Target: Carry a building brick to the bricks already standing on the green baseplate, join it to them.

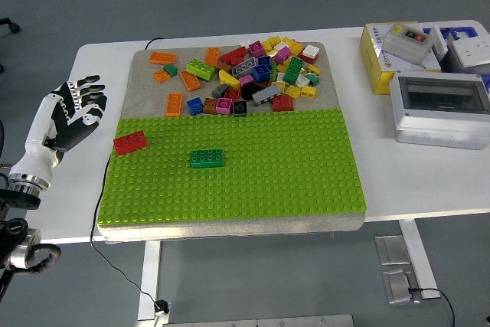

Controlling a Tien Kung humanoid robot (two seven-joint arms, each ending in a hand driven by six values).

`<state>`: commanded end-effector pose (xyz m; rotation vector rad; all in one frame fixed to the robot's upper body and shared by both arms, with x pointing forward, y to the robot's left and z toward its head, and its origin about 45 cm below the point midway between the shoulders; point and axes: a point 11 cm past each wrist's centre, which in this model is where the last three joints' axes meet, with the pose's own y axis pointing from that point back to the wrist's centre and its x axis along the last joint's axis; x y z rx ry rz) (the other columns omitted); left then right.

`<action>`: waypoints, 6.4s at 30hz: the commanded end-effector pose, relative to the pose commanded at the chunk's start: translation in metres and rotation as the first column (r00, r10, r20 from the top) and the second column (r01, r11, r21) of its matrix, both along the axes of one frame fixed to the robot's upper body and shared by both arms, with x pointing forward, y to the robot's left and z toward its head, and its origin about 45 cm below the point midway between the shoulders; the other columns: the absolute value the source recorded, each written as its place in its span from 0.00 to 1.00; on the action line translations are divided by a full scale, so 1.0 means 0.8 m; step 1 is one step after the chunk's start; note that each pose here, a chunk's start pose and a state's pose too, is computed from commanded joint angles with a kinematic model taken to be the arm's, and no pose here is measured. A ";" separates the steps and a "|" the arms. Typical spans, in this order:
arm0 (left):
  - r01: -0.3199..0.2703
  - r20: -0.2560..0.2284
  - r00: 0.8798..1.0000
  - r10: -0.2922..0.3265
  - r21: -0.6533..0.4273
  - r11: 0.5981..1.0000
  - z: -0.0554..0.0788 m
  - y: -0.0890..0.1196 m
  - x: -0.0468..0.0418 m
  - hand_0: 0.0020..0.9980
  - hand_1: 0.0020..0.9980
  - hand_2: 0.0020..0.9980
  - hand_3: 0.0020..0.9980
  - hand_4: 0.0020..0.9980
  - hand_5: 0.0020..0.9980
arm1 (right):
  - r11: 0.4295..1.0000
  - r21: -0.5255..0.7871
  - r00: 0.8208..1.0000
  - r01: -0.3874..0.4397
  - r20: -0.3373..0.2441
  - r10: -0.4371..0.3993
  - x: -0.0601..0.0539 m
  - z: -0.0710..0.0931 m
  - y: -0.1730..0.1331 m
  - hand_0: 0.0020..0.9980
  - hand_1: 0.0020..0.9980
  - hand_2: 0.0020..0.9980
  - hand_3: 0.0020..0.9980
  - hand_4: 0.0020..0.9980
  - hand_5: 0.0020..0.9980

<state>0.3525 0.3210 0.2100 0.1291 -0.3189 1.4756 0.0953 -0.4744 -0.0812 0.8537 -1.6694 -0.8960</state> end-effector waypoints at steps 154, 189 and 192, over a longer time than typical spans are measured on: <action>0.345 -0.381 0.924 -0.035 0.789 0.509 -0.075 -0.103 0.042 1.00 0.96 0.94 0.61 0.57 0.20 | 1.000 -0.009 0.999 0.008 0.036 -0.008 0.015 0.008 -0.010 0.67 0.64 0.67 0.71 0.59 0.75; 0.388 -0.432 0.901 -0.047 0.751 0.535 -0.092 -0.113 0.029 1.00 0.96 0.94 0.61 0.59 0.22 | 1.000 -0.010 0.999 -0.004 0.032 0.004 0.018 0.008 -0.009 0.67 0.64 0.67 0.71 0.59 0.75; 0.391 -0.437 0.898 -0.047 0.748 0.537 -0.096 -0.114 0.028 1.00 0.96 0.94 0.61 0.59 0.22 | 1.000 -0.009 1.000 -0.004 0.031 0.004 0.017 0.008 -0.009 0.67 0.64 0.67 0.71 0.59 0.75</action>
